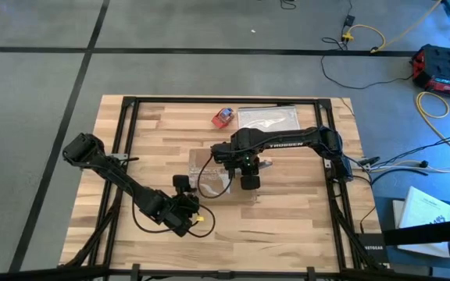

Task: Unpack boxes
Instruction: Open the box using the silver cutter

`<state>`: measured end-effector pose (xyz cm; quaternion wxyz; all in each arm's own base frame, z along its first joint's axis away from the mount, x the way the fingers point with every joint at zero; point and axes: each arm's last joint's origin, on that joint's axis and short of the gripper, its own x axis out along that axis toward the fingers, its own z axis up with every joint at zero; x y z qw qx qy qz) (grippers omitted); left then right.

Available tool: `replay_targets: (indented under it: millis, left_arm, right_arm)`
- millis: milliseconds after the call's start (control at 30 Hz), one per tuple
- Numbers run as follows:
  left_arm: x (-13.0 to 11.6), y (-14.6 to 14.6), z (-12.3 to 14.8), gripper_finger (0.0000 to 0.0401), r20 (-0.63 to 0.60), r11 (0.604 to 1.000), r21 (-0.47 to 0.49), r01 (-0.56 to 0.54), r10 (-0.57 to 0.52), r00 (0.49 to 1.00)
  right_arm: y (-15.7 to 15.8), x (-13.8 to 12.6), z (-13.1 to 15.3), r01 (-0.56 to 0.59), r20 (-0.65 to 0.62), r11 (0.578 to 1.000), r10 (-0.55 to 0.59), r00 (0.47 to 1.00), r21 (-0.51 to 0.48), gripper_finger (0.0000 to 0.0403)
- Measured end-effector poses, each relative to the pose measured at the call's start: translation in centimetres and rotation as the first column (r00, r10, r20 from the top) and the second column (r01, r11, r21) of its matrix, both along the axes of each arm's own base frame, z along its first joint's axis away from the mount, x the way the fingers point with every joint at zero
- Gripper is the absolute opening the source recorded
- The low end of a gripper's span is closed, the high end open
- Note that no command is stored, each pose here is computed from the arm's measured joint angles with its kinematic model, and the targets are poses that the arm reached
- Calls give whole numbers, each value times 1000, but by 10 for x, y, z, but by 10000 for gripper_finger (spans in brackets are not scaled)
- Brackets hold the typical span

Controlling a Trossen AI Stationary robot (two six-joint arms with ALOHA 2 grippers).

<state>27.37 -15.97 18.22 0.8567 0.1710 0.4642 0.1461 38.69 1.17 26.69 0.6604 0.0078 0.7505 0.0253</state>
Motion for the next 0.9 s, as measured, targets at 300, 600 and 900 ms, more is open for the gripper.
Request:
replay_targets:
  millis: [300, 600, 900]
  left_arm:
    - [0, 0, 0, 235, 0, 1000, 0, -1, 1, 1000]
    - [0, 0, 0, 235, 2, 1000, -3, -5, 5, 1000]
    - [0, 0, 0, 235, 2, 1000, -3, -5, 5, 1000]
  right_arm:
    - [0, 0, 0, -2, 0, 1000, 2, 1000, 4, 63]
    - [0, 0, 0, -3, 0, 1000, 3, 1000, 4, 63]
    - [0, 0, 0, -3, 1, 1000, 3, 1000, 4, 63]
